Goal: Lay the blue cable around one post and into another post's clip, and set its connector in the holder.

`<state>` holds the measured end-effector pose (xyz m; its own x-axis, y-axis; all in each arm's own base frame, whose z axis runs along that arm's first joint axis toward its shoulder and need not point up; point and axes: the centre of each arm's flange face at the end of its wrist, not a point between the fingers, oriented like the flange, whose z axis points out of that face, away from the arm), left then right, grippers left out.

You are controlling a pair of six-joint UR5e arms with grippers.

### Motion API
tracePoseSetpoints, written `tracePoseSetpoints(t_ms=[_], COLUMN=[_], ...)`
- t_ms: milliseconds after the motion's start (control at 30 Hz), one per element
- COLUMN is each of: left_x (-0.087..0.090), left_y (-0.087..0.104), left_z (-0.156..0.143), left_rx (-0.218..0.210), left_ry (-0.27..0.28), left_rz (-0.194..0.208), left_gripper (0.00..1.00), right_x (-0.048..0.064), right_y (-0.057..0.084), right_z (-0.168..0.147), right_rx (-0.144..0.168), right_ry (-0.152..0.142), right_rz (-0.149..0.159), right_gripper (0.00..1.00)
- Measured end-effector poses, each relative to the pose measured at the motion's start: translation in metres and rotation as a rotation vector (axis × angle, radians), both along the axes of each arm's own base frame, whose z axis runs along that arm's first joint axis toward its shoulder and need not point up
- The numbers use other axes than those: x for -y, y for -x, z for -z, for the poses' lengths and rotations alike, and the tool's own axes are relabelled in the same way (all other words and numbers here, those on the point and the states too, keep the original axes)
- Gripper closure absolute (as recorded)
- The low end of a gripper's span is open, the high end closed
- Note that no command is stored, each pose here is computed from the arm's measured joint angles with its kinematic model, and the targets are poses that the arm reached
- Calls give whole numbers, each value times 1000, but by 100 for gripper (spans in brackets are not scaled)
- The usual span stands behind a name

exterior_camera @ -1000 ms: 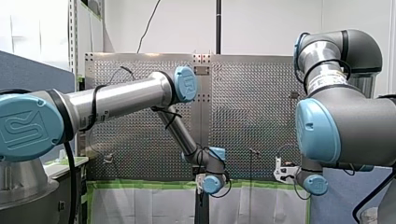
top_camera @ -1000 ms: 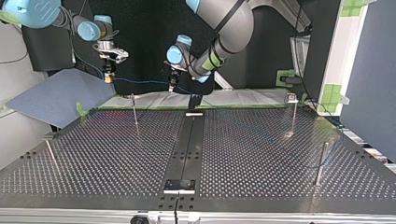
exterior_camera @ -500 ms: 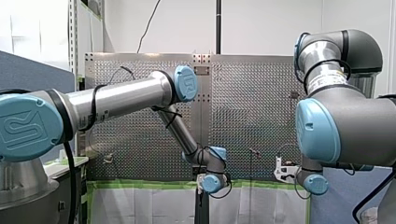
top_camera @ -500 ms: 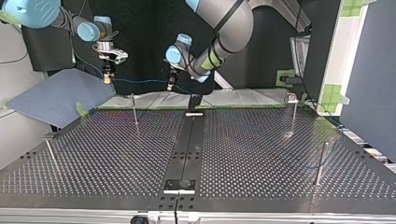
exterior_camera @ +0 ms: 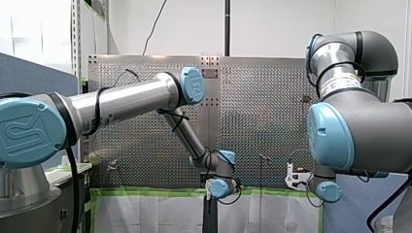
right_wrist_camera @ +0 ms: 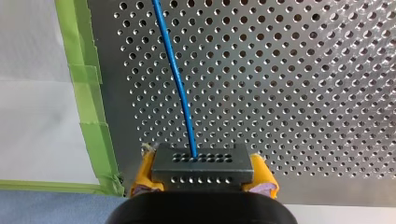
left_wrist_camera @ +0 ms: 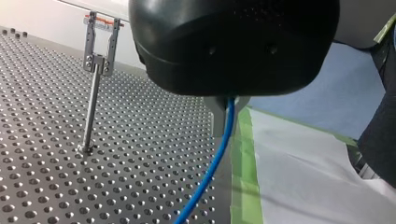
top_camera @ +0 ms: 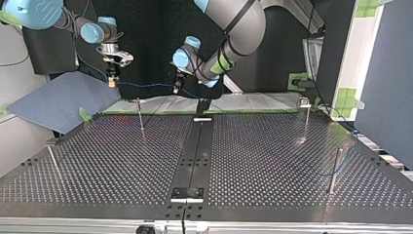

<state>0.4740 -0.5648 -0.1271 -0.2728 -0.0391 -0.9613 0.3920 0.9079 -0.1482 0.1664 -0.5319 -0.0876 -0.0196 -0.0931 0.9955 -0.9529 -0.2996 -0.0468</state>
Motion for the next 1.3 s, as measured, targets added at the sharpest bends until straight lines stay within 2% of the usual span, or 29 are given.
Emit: tracePoseSetpoints(t_ms=[367, 533, 633, 800, 967, 1067, 1300], left_x=[1, -2, 2, 10, 15, 17, 22], left_y=[1, 5, 9, 17, 22, 23, 15], left_z=[-25, -43, -55, -62, -66, -67, -74], left_rx=[1, 10, 22, 33, 42, 45, 59], left_ry=[4, 5, 2, -4, -10, -9, 10], left_rz=[14, 14, 23, 42, 53, 55, 54], left_gripper=[100, 100, 100, 100, 100, 100, 100], right_x=[4, 13, 16, 21, 31, 38, 47], right_y=[3, 11, 18, 31, 40, 42, 42], right_z=[-1, -3, -3, -4, -7, -9, -12], right_rx=[3, 4, 10, 22, 30, 32, 36], right_ry=[1, -1, 0, 6, 13, 11, 15], right_rz=[3, 16, 29, 53, 62, 58, 24], right_gripper=[100, 100, 100, 100, 100, 100, 100])
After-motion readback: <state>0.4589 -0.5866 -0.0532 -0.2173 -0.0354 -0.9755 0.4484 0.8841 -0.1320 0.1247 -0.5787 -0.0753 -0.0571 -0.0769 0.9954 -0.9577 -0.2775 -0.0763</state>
